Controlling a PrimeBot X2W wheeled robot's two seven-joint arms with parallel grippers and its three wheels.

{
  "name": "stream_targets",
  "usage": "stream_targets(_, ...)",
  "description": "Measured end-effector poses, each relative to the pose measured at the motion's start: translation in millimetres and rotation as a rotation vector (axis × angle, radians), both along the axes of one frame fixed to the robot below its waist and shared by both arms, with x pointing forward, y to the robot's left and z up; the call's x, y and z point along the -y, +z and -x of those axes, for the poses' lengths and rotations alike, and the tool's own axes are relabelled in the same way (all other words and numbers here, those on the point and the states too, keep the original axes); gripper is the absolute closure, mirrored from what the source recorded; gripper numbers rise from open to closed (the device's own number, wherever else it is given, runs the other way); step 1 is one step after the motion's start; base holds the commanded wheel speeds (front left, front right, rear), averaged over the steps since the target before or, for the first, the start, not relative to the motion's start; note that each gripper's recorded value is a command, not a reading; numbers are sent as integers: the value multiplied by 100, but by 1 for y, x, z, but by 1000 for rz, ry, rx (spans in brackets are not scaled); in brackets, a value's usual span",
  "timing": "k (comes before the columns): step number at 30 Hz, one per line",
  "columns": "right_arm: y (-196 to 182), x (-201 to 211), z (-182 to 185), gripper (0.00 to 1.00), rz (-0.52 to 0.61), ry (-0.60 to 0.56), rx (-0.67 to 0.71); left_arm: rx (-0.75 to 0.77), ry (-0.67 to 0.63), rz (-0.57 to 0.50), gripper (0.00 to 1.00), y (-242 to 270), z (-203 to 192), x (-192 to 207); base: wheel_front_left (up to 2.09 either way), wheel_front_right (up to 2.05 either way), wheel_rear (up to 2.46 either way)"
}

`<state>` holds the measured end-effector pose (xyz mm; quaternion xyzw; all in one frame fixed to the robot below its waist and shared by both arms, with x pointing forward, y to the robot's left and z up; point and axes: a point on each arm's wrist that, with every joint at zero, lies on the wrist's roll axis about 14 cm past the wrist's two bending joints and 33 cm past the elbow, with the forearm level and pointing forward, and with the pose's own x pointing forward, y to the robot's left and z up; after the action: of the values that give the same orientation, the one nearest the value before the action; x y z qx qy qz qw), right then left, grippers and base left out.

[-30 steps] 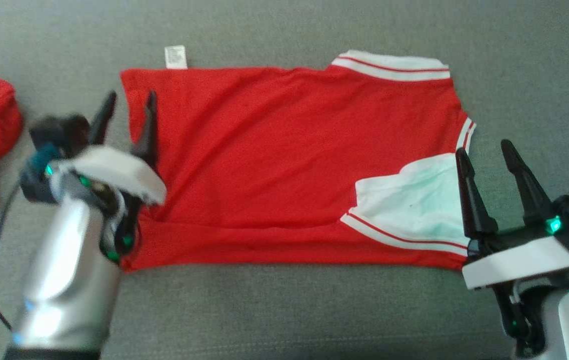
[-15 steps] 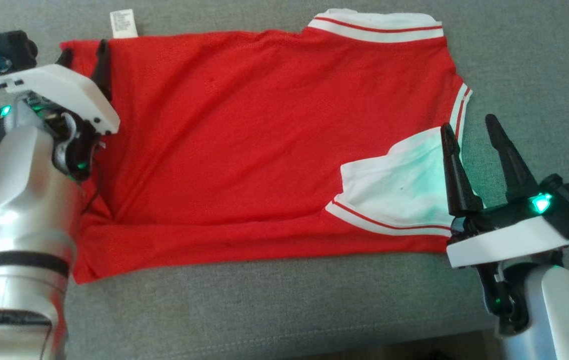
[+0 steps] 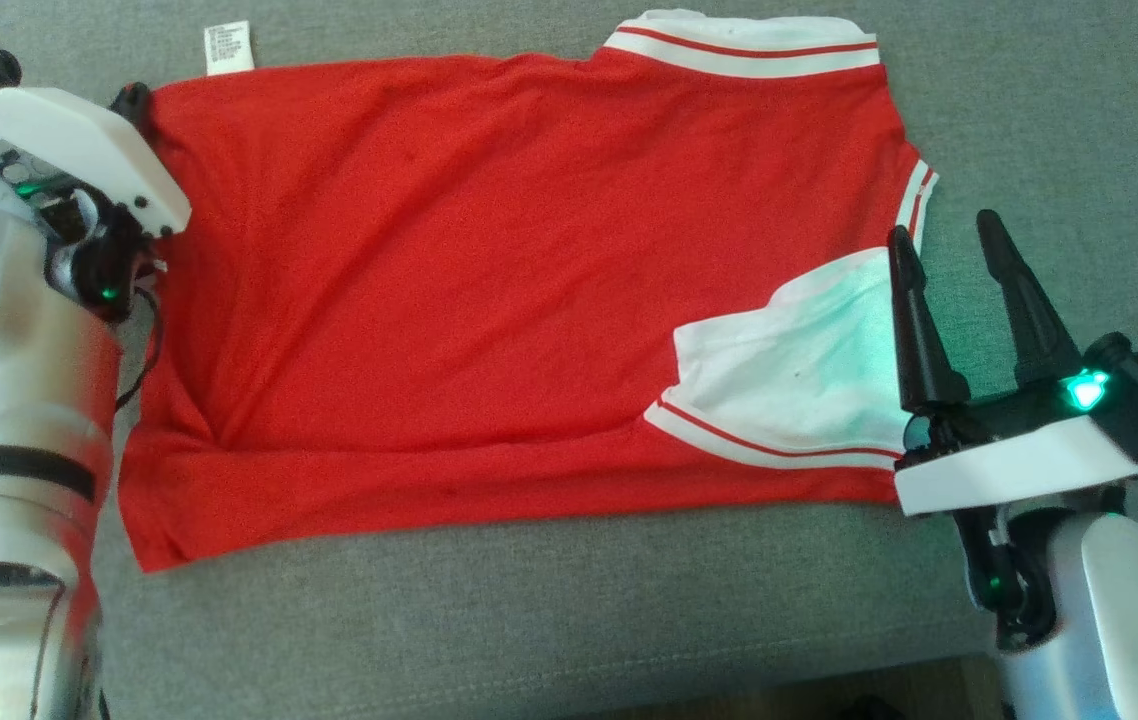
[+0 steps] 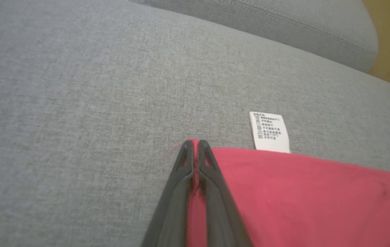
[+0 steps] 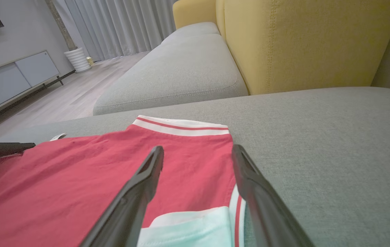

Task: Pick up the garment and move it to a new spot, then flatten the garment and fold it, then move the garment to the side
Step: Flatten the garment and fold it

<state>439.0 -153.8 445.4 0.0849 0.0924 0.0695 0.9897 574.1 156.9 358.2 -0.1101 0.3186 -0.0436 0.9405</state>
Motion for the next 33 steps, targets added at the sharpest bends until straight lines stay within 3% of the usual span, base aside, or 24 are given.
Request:
stream_targets(10, 4, 8, -10, 0, -4, -23, 11, 174, 11, -6, 100, 25, -6, -2, 0, 0, 0)
stream_targets(19, 17, 30, -79, 0, 26, -18, 30, 223, 7, -5, 100, 32, -4, 1, 0, 0, 0)
stream_targets(26, -8, 4, -132, 0, 54, 87, -101, 244, 2, 1, 100, 36, -7, 7, 0, 0, 0)
stream_targets(33, -69, -27, -127, 0, 130, 217, -354, 227, 12, 0, 100, 29, 1, 4, 0, 0, 0)
